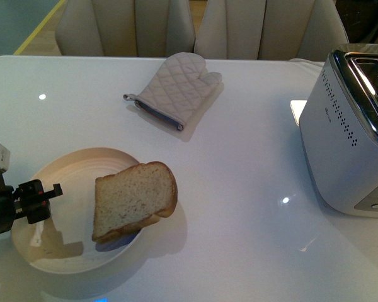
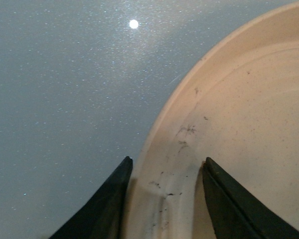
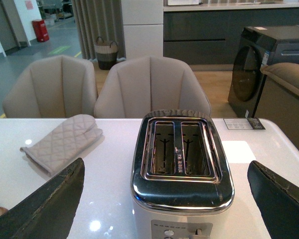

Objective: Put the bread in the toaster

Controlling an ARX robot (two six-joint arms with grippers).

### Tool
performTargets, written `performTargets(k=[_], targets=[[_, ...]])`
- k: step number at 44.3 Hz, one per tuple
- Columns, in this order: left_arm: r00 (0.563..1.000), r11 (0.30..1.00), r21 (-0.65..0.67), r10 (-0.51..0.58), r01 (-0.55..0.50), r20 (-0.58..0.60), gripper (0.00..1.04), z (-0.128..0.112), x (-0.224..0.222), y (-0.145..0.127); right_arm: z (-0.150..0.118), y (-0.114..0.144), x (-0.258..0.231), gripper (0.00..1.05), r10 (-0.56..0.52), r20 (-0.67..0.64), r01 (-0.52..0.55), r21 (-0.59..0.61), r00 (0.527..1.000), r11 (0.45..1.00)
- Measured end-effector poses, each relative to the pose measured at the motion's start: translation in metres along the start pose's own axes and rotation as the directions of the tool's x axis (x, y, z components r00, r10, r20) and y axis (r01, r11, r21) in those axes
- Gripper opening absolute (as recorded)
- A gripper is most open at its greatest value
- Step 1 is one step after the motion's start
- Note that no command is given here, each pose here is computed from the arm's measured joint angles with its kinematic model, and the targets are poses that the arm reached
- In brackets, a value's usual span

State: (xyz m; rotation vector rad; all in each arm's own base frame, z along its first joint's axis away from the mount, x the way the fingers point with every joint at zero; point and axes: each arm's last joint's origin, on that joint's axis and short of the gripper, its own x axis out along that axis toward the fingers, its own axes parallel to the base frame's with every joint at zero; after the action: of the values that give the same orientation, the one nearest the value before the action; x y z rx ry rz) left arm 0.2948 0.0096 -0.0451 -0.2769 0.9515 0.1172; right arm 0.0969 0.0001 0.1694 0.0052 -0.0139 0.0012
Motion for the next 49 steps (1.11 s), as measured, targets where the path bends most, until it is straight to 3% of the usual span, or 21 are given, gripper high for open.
performTargets(k=[7, 14, 38, 49], targets=[[0.999, 0.998, 0.045, -0.037, 0.037, -0.003, 0.15, -0.005, 0.0, -0.017, 0.0, 0.0, 0.0, 0.96, 0.0, 0.0, 0.0, 0.0, 1.0, 1.0], [0.997, 0.995, 0.066, -0.074, 0.075, -0.01, 0.05, -0.008, -0.001, -0.033, 0.0, 0.0, 0.0, 0.96, 0.0, 0.0, 0.0, 0.0, 1.0, 1.0], [0.977, 0.952, 0.224, -0.2, 0.211, -0.07, 0.05, -0.024, 0.001, -0.111, 0.0, 0.0, 0.0, 0.96, 0.0, 0.0, 0.0, 0.0, 1.0, 1.0], [0.974, 0.943, 0.246, -0.211, 0.225, -0.081, 0.05, -0.025, 0.002, -0.125, 0.0, 0.0, 0.0, 0.96, 0.0, 0.0, 0.0, 0.0, 1.0, 1.0]])
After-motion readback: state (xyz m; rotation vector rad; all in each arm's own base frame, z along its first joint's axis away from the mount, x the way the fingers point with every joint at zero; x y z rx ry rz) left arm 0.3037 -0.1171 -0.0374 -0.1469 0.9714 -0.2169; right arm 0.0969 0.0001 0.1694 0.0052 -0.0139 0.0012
